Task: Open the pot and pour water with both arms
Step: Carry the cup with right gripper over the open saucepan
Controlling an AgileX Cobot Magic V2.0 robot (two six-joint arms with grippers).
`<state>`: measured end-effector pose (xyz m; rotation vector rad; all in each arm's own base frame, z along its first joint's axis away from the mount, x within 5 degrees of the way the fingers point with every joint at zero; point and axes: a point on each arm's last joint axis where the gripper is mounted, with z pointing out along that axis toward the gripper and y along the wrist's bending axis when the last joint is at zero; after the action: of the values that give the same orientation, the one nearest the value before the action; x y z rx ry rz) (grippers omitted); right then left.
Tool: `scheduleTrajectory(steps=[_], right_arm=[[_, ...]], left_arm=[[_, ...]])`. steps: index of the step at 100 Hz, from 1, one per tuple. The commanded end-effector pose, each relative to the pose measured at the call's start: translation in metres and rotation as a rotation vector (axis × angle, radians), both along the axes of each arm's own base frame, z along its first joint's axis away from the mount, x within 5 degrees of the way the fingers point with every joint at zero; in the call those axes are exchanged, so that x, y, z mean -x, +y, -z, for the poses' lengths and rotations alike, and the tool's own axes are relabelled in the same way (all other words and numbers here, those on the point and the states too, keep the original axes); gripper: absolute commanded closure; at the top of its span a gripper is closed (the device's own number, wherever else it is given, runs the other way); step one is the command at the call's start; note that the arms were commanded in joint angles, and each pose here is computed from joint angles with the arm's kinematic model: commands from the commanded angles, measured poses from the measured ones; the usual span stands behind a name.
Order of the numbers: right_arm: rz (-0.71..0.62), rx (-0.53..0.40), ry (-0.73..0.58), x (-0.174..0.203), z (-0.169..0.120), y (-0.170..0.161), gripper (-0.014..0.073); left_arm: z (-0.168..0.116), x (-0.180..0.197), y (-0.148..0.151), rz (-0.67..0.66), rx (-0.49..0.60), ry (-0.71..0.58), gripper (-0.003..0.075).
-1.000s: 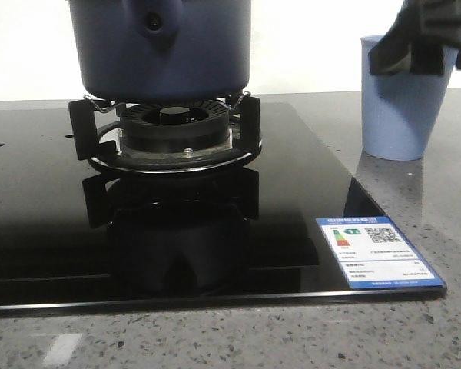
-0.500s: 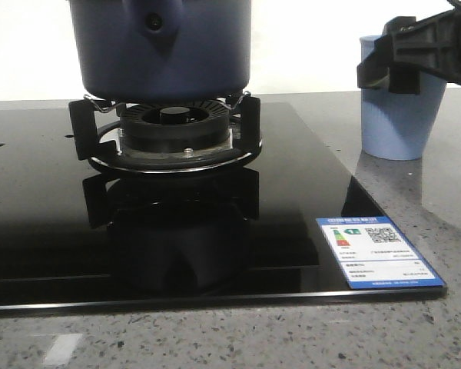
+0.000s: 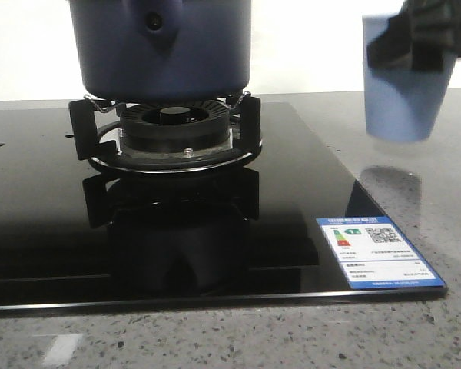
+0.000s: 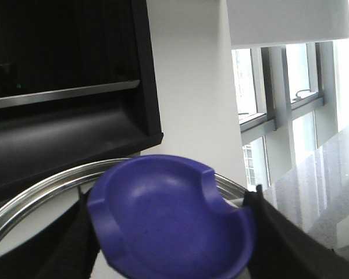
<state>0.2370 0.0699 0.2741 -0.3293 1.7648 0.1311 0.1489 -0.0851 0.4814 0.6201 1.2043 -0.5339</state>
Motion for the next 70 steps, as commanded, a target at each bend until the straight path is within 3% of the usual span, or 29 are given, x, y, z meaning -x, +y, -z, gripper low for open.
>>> scheduleTrajectory(steps=[1, 23, 40, 54, 70], right_arm=[[-0.029, 0.012, -0.237, 0.005, -0.055, 0.0, 0.0305], [-0.064, 0.092, -0.271, 0.004, -0.122, 0.006, 0.0305], [-0.14, 0.19, -0.284, 0.001, -0.164, 0.029, 0.0305], [-0.205, 0.278, -0.278, -0.01, -0.18, 0.057, 0.0305], [-0.259, 0.466, -0.272, -0.027, -0.18, 0.091, 0.0305]], left_arm=[[-0.017, 0.018, 0.006, -0.004, 0.08, -0.046, 0.0391], [-0.022, 0.03, 0.01, -0.007, 0.087, -0.078, 0.0391], [-0.021, 0.031, 0.01, 0.003, 0.111, -0.05, 0.0391], [-0.021, 0.031, 0.01, 0.005, 0.116, -0.043, 0.0391], [-0.02, 0.032, 0.01, 0.008, 0.115, -0.044, 0.0391]])
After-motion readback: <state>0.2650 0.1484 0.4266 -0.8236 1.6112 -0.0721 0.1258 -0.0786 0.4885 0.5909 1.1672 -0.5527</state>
